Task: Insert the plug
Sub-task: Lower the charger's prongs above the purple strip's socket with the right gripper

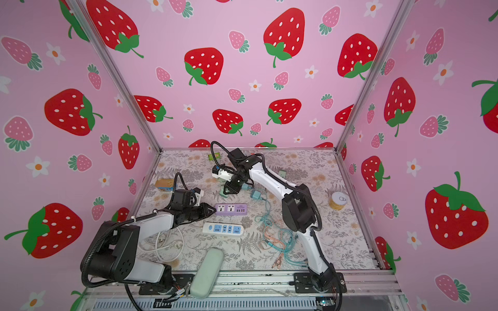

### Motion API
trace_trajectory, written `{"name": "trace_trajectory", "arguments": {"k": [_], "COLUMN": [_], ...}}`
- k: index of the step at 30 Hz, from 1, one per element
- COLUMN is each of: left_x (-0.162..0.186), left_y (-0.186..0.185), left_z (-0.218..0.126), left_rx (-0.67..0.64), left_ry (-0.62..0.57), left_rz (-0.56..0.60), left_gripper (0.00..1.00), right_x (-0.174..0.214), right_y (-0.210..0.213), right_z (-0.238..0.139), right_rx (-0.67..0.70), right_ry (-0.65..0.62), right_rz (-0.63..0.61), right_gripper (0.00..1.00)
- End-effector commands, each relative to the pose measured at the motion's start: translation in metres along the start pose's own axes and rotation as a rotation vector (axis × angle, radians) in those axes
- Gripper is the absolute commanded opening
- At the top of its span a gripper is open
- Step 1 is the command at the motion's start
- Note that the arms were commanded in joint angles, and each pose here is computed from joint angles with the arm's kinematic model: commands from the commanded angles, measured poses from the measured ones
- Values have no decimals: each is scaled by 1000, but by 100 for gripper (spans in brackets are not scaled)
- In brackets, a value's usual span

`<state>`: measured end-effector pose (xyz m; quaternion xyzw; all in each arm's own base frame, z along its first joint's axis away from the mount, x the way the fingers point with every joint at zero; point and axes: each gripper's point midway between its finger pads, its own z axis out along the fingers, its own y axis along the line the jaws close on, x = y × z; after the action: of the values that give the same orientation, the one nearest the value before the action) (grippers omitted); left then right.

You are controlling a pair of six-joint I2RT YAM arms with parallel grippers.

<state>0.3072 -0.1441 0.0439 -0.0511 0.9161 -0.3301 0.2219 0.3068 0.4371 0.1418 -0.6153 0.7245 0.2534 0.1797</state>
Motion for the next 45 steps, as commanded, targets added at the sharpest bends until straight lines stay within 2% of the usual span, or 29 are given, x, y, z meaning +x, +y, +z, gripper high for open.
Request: {"name": "trace_trajectory", "arguments": {"k": [1,8,26,45], "left_x": [-13,-11,-1,3], "left_y": [-13,-10,-1,2], "left_z": [1,5,13,17], "left_rx": [41,42,28,29], "left_ry": [-19,-6,27,46], "left_rz": [38,27,15,21], "left_gripper": [30,24,15,13], "right_x": [8,13,23,28], "right_y": [9,14,20,25], "right_z": [4,14,36,50], "right_rx": [-19,-16,7,34], "right_ry": [40,74,156,218], "right_rz": [-32,-68,-158,-239], "right_gripper": [12,12,14,15]}}
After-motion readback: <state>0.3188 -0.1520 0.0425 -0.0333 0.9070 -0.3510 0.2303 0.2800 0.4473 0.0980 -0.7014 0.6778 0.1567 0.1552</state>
